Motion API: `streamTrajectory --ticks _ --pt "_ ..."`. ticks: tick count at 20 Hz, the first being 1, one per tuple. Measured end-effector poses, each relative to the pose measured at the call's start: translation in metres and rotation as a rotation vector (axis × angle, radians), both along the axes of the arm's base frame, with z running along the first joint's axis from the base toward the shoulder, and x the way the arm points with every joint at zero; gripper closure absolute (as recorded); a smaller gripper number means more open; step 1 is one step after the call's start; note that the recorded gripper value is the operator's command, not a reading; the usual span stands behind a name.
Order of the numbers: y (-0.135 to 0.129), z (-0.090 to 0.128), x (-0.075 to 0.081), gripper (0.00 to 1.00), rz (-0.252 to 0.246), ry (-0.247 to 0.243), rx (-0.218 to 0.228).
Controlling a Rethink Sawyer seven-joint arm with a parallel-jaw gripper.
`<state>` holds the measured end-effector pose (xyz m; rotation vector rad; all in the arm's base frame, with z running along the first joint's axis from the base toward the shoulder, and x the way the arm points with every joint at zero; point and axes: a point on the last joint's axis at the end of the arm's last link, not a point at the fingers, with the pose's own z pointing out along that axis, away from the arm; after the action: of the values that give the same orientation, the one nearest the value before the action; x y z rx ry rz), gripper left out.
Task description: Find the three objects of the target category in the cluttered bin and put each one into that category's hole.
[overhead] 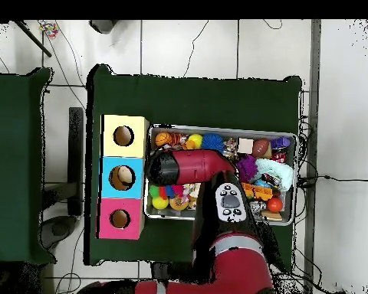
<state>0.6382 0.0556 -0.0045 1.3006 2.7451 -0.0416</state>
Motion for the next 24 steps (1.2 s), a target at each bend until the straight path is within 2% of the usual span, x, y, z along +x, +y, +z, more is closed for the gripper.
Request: streamTrajectory --ticks 7,12,13,17,19,24 --pt "-0.002 -0.003 -0.001 0.0 0.015 0.0 -0.009" --pt "0.011 -0.01 -0.002 0.0 0.041 0.002 -0.014" --pt "0.022 -0.01 -0.002 1.0 0.06 -0.006 -0.019" --pt "0.032 -0.011 -0.002 1.0 0.08 -0.017 -0.026" --pt "0.035 -0.01 -0.004 1.0 0.097 -0.03 -0.049" --pt "0.036 -0.011 -0.005 1.0 0.108 -0.044 -0.064"
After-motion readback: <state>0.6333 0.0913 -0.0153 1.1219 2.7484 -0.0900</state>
